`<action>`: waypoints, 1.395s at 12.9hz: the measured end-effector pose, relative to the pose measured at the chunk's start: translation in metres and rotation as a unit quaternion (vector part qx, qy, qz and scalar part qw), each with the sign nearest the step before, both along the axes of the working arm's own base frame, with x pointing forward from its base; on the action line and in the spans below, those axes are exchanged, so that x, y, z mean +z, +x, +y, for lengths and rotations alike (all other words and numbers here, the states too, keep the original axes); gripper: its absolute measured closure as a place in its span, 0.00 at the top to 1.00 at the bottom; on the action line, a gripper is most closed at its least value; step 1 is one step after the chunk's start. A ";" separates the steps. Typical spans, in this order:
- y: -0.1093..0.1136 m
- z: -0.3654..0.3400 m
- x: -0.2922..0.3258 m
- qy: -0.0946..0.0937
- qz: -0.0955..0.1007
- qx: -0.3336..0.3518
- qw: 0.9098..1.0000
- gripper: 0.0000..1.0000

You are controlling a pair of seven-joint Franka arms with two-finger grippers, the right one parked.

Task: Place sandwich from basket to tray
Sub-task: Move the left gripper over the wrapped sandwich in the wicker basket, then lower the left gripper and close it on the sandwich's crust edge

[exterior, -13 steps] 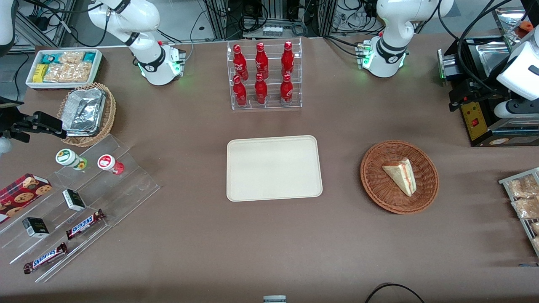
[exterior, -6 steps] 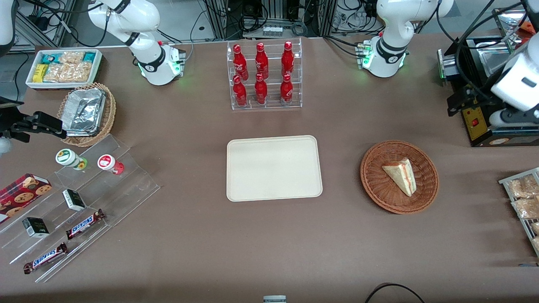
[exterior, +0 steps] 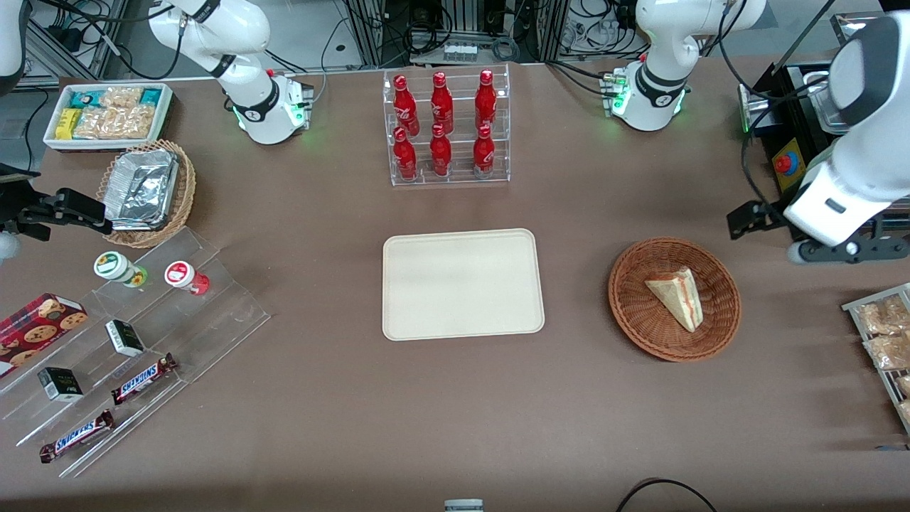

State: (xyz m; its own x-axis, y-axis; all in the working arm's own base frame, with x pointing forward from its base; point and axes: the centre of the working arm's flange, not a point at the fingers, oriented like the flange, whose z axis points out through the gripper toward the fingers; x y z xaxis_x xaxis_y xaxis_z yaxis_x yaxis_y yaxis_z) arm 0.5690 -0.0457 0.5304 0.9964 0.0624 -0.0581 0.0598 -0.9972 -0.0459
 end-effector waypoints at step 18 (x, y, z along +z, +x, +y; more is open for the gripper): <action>-0.039 0.000 -0.217 -0.006 -0.042 0.195 0.980 1.00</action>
State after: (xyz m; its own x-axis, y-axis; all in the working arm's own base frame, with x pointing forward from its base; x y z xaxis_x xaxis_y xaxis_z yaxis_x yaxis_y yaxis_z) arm 0.5297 -0.0459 0.3131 0.8983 0.4390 0.0192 0.4393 -0.8982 -0.0132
